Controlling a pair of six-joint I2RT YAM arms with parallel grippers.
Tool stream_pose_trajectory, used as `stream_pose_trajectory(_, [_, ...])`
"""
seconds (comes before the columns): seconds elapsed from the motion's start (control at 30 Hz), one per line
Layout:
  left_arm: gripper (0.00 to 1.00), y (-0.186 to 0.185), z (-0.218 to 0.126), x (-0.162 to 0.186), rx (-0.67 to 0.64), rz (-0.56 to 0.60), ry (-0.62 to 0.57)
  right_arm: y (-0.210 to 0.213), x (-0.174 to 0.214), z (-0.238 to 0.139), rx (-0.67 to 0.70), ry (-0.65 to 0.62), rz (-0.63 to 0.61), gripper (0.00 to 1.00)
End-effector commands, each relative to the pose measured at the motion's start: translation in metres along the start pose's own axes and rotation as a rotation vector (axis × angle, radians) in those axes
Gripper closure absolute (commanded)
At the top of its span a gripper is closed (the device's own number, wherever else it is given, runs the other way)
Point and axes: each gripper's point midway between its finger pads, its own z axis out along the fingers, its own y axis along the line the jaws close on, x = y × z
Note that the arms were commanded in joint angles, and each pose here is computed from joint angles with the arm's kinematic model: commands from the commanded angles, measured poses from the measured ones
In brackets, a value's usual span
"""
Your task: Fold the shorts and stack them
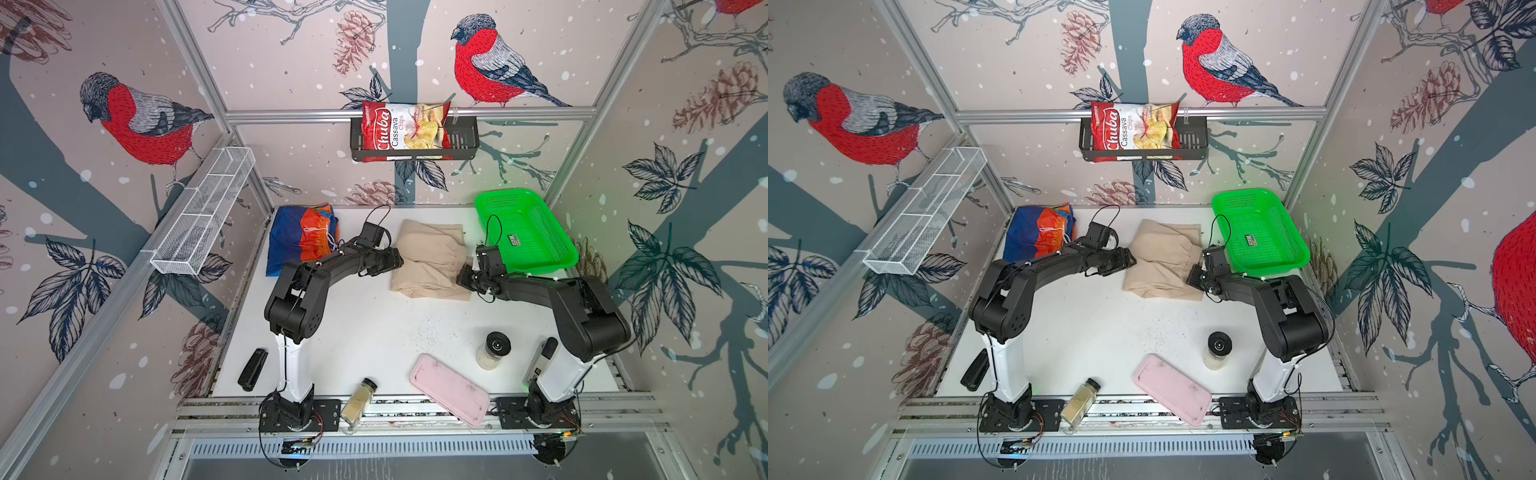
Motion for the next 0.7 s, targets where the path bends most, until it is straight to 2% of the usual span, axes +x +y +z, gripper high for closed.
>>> stream_pose_trajectory(0.0, [0.29, -0.002, 0.007, 0.002, 0.038, -0.002, 0.004, -0.01, 0.019, 0.006, 0.009, 0.043, 0.013, 0.95])
stream_pose_trajectory(0.17, [0.37, 0.003, 0.017, 0.018, 0.078, -0.03, 0.039, -0.006, 0.012, 0.002, 0.005, 0.026, -0.01, 0.93])
stream_pose_trajectory(0.2, [0.42, 0.005, 0.019, 0.021, 0.077, -0.037, 0.045, -0.005, 0.009, 0.001, 0.007, 0.02, -0.013, 0.93])
stream_pose_trajectory(0.27, [0.59, 0.008, 0.023, 0.027, 0.087, -0.048, 0.054, -0.004, 0.007, 0.001, 0.006, 0.016, -0.017, 0.92])
stream_pose_trajectory(0.33, [0.86, 0.008, 0.024, 0.027, 0.093, -0.059, 0.054, -0.002, 0.008, 0.003, -0.002, 0.023, -0.013, 0.92])
stream_pose_trajectory(0.37, [0.96, 0.009, 0.024, 0.024, 0.094, -0.063, 0.052, -0.001, 0.008, 0.003, -0.009, 0.025, -0.01, 0.92])
stream_pose_trajectory(0.4, [1.0, 0.007, 0.024, 0.02, 0.098, -0.064, 0.047, 0.001, 0.009, 0.002, -0.022, 0.025, -0.009, 0.92])
stream_pose_trajectory(0.53, [1.0, 0.004, 0.014, -0.016, 0.097, -0.057, -0.007, 0.014, 0.007, -0.006, -0.057, 0.01, -0.016, 0.91])
stream_pose_trajectory(0.67, [1.0, 0.018, -0.003, -0.064, 0.016, -0.051, -0.054, 0.021, -0.001, -0.022, -0.075, -0.031, -0.027, 0.9])
